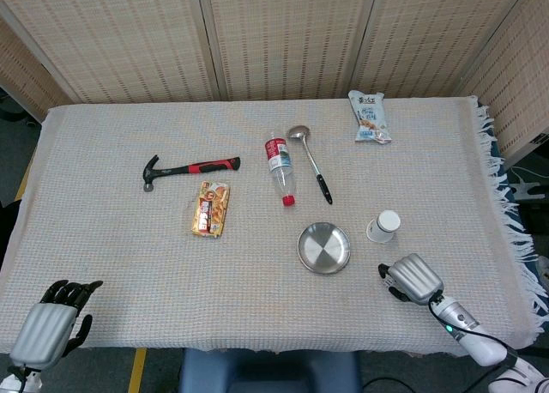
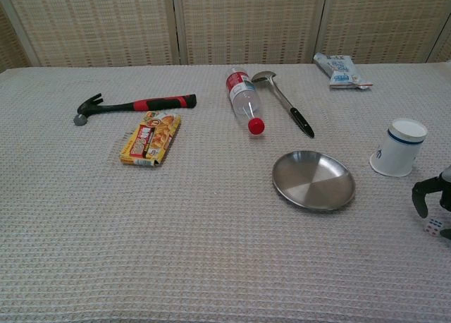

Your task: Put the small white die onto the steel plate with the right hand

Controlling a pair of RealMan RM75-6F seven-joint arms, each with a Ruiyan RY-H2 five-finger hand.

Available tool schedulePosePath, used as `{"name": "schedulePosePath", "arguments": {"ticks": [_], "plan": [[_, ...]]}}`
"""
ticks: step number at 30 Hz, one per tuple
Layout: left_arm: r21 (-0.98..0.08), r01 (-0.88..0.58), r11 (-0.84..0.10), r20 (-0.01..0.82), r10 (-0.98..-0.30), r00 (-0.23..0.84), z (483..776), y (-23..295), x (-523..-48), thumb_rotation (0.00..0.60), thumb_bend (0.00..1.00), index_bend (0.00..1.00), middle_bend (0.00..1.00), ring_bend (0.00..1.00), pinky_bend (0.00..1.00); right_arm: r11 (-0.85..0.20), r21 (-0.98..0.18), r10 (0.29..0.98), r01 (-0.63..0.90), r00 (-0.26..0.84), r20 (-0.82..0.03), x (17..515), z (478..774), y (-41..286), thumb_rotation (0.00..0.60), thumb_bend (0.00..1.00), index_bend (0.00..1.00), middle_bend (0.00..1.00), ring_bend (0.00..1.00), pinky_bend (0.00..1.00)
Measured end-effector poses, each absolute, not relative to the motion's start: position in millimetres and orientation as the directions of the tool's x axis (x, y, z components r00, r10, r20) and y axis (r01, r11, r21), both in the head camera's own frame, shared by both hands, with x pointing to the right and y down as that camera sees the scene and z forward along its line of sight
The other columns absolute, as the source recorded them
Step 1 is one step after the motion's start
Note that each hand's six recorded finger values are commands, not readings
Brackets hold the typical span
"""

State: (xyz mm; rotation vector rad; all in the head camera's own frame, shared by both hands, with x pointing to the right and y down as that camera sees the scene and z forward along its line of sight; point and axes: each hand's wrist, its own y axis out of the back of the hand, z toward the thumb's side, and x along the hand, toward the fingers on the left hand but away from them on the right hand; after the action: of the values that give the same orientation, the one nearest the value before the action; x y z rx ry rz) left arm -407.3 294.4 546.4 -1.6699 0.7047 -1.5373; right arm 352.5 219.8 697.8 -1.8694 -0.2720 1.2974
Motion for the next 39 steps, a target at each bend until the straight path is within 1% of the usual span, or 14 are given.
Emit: {"name": "schedulePosePath", "arguments": {"ticks": [4, 14, 20, 25, 28, 31, 34, 37, 39], "plan": [[-0.817, 0.088, -0.570, 0.576, -0.807, 0.128, 546.2, 294.2, -407.2, 0.600, 0.52, 0.19, 0.28, 0.22, 0.19, -0.632, -0.730, 0.589, -0.262, 0.450, -0.671, 352.6, 697.7, 220.3, 0.600, 0.23, 0.43, 0.90, 0.73, 0.96], [-0.817, 0.087, -0.570, 0.576, -0.807, 0.127, 545.9, 294.1, -407.6, 0.600, 0.52, 0.19, 0.28, 0.22, 0.19, -0.662, -0.697, 0.566, -0.276, 0.426, -0.706, 355.5, 706.6, 222.4, 0.600, 0.23, 0.43, 0.90, 0.73, 0.96], [-0.818, 0.088, -0.569, 0.575, -0.808, 0.129, 545.6, 294.2, -407.2, 0.600, 0.52, 0.19, 0.28, 0.22, 0.19, -0.656, -0.706, 0.575, -0.267, 0.429, -0.696, 354.3, 705.4, 221.3, 0.600, 0.23, 0.55, 0.90, 0.73, 0.96], [-0.818, 0.088, -0.569, 0.576, -0.807, 0.129, 545.8, 294.3, -407.1, 0.600, 0.52, 0.19, 0.28, 0.22, 0.19, -0.654, -0.709, 0.578, -0.263, 0.431, -0.693, 353.9, 704.6, 221.1, 0.600, 0.23, 0.60, 0.90, 0.73, 0.97], [-0.817, 0.089, -0.570, 0.577, -0.807, 0.128, 546.0, 294.5, -407.2, 0.600, 0.52, 0.19, 0.28, 0.22, 0.19, -0.651, -0.712, 0.581, -0.264, 0.431, -0.691, 354.0, 704.0, 221.0, 0.600, 0.23, 0.62, 0.90, 0.73, 0.97], [-0.815, 0.088, -0.572, 0.579, -0.806, 0.125, 546.5, 294.6, -407.7, 0.600, 0.52, 0.19, 0.28, 0.22, 0.19, -0.644, -0.722, 0.590, -0.253, 0.437, -0.679, 351.6, 701.5, 219.3, 0.600, 0.23, 0.62, 0.90, 0.73, 0.97], [-0.813, 0.087, -0.576, 0.582, -0.804, 0.122, 547.7, 294.5, -408.3, 0.600, 0.52, 0.19, 0.28, 0.22, 0.19, -0.629, -0.746, 0.610, -0.220, 0.455, -0.648, 345.6, 695.6, 214.0, 0.600, 0.23, 0.62, 0.90, 0.73, 0.97], [-0.813, 0.089, -0.575, 0.582, -0.804, 0.122, 548.1, 294.2, -408.0, 0.600, 0.52, 0.19, 0.28, 0.22, 0.19, -0.601, -0.778, 0.638, -0.183, 0.475, -0.606, 336.2, 689.2, 202.1, 0.600, 0.23, 0.62, 0.90, 0.73, 0.97], [-0.815, 0.089, -0.572, 0.579, -0.806, 0.124, 547.3, 293.9, -407.3, 0.600, 0.52, 0.19, 0.28, 0.22, 0.19, -0.593, -0.785, 0.644, -0.179, 0.481, -0.595, 330.3, 689.0, 194.4, 0.600, 0.23, 0.62, 0.90, 0.73, 0.97]]}}
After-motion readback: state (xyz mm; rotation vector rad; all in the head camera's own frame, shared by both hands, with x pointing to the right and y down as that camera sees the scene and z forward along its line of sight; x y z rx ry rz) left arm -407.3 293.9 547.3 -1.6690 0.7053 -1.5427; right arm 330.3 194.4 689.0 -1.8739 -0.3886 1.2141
